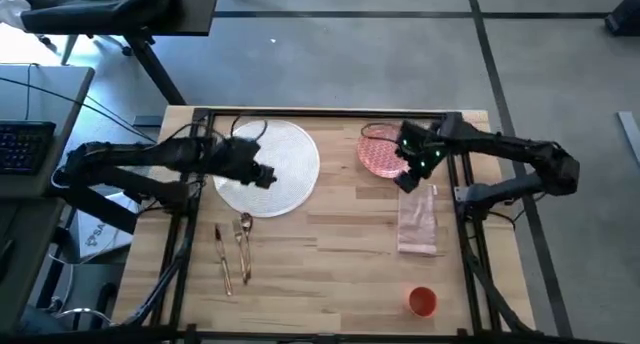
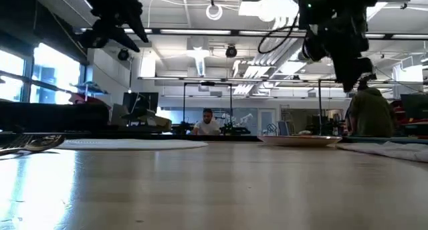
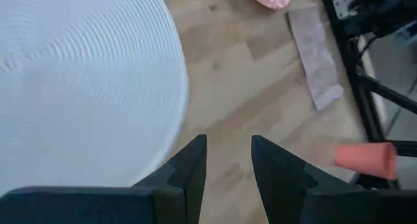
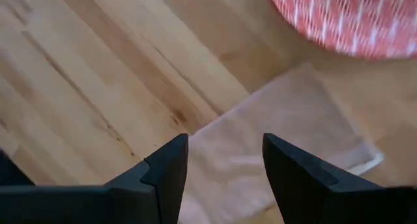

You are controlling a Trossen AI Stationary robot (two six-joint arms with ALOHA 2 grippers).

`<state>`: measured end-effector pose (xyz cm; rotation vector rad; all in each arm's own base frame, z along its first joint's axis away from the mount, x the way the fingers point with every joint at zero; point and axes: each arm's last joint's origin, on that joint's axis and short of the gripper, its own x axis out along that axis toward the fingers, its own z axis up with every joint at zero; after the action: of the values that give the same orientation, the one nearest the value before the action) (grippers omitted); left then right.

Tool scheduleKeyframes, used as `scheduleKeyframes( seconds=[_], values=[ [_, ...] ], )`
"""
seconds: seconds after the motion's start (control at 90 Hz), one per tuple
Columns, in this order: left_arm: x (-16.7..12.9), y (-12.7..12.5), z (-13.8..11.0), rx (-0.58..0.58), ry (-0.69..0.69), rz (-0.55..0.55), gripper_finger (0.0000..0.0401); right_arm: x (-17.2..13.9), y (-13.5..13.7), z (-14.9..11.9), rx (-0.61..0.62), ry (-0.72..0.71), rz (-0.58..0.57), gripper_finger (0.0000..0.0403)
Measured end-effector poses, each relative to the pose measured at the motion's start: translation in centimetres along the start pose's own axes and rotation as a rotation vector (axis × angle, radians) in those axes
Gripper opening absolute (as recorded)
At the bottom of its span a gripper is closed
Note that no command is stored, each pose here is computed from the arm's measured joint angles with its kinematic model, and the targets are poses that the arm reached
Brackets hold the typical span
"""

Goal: Set table place
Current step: Fold the pink napkin

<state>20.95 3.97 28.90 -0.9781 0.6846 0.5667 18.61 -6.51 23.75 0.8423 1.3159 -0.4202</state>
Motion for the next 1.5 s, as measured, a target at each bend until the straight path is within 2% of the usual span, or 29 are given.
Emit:
scheduleKeyframes(
  seconds=[0.211,0.344,0.467,0.622,0.756,0.933,1.178,1.322,1.5],
  values=[
    [2.7,0.8,2.3,0.048,0.063,-0.030,0.0103,1.6,-0.2,-2.4,0.106,0.049,-0.015,0.0177],
    [4.6,0.4,2.7,0.070,0.059,-0.049,0.0103,1.7,-0.1,-3.4,0.167,0.060,-0.017,0.0177],
    [6.4,-0.2,2.8,0.080,0.084,-0.092,0.0103,2.8,-0.5,-4.5,0.285,0.118,-0.039,0.0177],
    [7.9,-0.9,2.4,0.098,0.127,-0.153,0.0103,4.5,-1.6,-6.0,0.399,0.207,-0.122,0.0177],
    [8.2,-1.3,2.0,0.099,0.144,-0.171,0.0103,5.3,-1.7,-6.1,0.393,0.193,-0.109,0.0177],
    [8.0,-1.7,1.8,0.111,0.141,-0.189,0.0103,5.8,-1.9,-6.0,0.441,0.174,-0.149,0.0177],
    [8.0,-1.7,1.8,0.113,0.139,-0.187,0.0103,7.8,-2.0,-5.3,0.469,0.272,-0.257,0.0177],
    [8.0,-1.7,1.8,0.133,0.138,-0.189,0.0103,8.7,-2.0,-5.2,0.456,0.355,-0.272,0.0177],
    [8.0,-1.7,1.8,0.171,0.135,-0.191,0.0103,9.0,-2.0,-5.2,0.463,0.378,-0.279,0.0170]
  ],
)
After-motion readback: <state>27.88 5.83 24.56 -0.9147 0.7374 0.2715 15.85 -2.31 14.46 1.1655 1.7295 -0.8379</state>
